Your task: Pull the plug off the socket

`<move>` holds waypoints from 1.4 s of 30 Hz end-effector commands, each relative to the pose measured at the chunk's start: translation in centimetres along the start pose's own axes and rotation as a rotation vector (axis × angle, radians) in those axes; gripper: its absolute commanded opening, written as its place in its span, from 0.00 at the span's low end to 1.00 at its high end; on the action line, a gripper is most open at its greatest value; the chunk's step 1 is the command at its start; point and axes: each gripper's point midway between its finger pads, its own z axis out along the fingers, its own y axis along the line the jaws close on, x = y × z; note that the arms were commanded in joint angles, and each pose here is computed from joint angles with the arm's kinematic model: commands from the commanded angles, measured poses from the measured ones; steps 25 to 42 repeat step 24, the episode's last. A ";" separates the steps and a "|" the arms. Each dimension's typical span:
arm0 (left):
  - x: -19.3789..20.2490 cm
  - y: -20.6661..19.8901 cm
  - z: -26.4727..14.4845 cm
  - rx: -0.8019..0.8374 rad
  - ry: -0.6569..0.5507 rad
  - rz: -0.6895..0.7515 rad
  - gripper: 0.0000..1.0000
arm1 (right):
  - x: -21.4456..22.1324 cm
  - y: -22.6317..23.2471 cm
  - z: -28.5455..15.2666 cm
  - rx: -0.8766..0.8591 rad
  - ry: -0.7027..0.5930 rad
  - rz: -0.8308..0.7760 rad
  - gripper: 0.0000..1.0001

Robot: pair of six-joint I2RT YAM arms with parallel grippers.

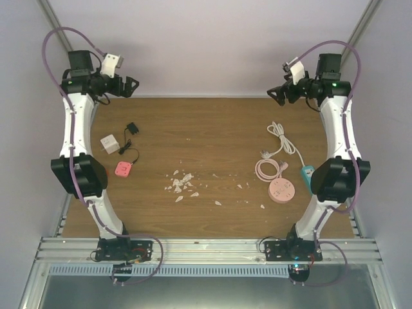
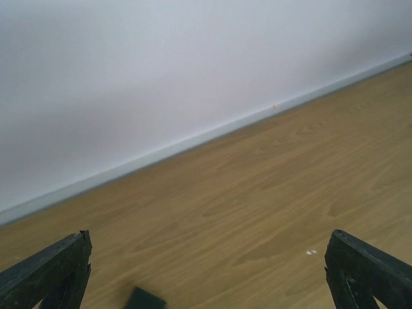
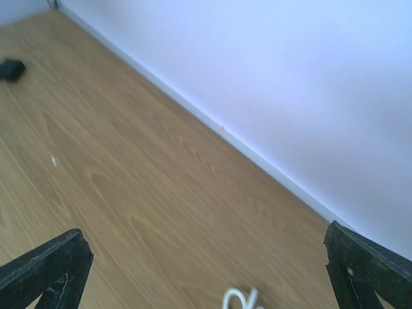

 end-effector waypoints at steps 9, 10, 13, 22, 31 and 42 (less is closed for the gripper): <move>4.9 -5.1 2.0 0.058 0.053 -0.040 0.99 | 0.8 4.1 -0.6 -0.091 -0.200 0.240 1.00; 5.6 -5.2 2.1 0.057 0.061 -0.049 0.99 | 1.6 4.4 -0.5 -0.095 -0.193 0.246 0.99; 6.9 -5.3 2.3 0.047 0.072 -0.073 0.99 | 3.3 5.5 -0.3 -0.100 -0.170 0.261 1.00; 7.6 -4.3 2.6 0.009 0.070 -0.132 0.99 | 4.5 6.1 -0.2 -0.092 -0.149 0.260 1.00; 7.3 -3.6 2.4 -0.005 0.062 -0.134 0.99 | 4.4 6.0 -0.3 -0.091 -0.151 0.257 1.00; 7.3 -3.6 2.4 -0.005 0.062 -0.134 0.99 | 4.4 6.0 -0.3 -0.091 -0.151 0.257 1.00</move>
